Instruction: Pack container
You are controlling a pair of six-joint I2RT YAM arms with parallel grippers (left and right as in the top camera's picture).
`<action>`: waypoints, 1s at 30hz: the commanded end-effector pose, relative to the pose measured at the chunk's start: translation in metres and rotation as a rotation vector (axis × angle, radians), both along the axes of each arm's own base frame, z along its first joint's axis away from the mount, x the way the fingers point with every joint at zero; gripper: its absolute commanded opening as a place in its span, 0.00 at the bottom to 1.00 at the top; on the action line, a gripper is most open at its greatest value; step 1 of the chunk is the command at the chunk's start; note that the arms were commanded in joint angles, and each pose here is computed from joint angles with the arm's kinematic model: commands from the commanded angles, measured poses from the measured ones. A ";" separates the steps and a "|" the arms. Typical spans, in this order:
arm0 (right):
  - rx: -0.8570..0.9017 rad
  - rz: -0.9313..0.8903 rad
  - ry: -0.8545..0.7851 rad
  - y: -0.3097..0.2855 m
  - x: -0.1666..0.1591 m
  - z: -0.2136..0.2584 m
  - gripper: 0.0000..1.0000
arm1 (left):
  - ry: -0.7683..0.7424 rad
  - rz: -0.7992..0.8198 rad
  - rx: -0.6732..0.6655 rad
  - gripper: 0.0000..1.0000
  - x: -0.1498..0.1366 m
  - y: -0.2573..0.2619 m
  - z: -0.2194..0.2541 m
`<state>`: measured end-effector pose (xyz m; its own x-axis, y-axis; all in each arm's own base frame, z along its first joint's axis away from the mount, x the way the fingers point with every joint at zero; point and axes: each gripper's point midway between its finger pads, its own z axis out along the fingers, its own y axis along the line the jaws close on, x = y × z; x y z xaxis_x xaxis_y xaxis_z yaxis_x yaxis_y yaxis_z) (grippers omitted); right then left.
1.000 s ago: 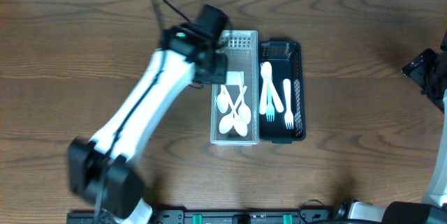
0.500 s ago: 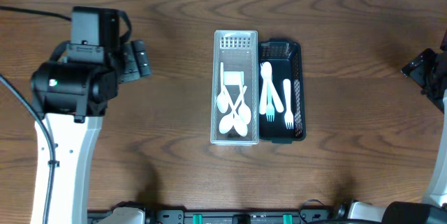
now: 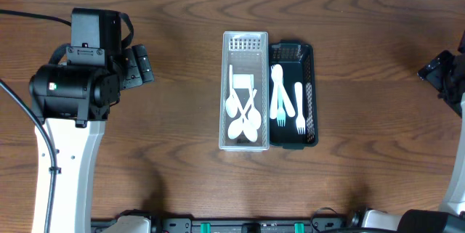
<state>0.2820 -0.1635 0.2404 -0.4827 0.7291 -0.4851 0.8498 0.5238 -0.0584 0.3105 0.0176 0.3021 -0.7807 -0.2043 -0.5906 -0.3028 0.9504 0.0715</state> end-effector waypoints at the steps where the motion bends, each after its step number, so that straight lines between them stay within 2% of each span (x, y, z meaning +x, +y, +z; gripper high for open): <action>1: -0.002 -0.021 0.000 -0.003 -0.002 -0.001 0.99 | -0.011 0.009 0.015 0.98 -0.001 0.004 0.005; 16: -0.011 -0.005 -0.024 0.003 -0.005 0.007 0.99 | -0.011 0.009 0.015 0.98 -0.001 0.004 0.005; 20: -0.036 0.032 -0.103 0.017 -0.010 0.030 0.99 | -0.011 0.009 0.015 0.98 -0.001 0.004 0.005; 24: -0.111 0.091 -0.264 0.035 -0.010 0.071 0.99 | -0.011 0.009 0.015 0.98 -0.001 0.004 0.005; 30: -0.220 0.145 -0.450 0.057 -0.033 0.110 0.99 | -0.011 0.009 0.015 0.98 -0.001 0.004 0.005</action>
<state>0.2639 -0.1070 0.3490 -0.3108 0.5568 -0.7703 0.7219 0.6654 0.1898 0.3101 0.0177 0.3018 -0.7819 -0.2041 -0.5890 -0.3028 0.9503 0.0727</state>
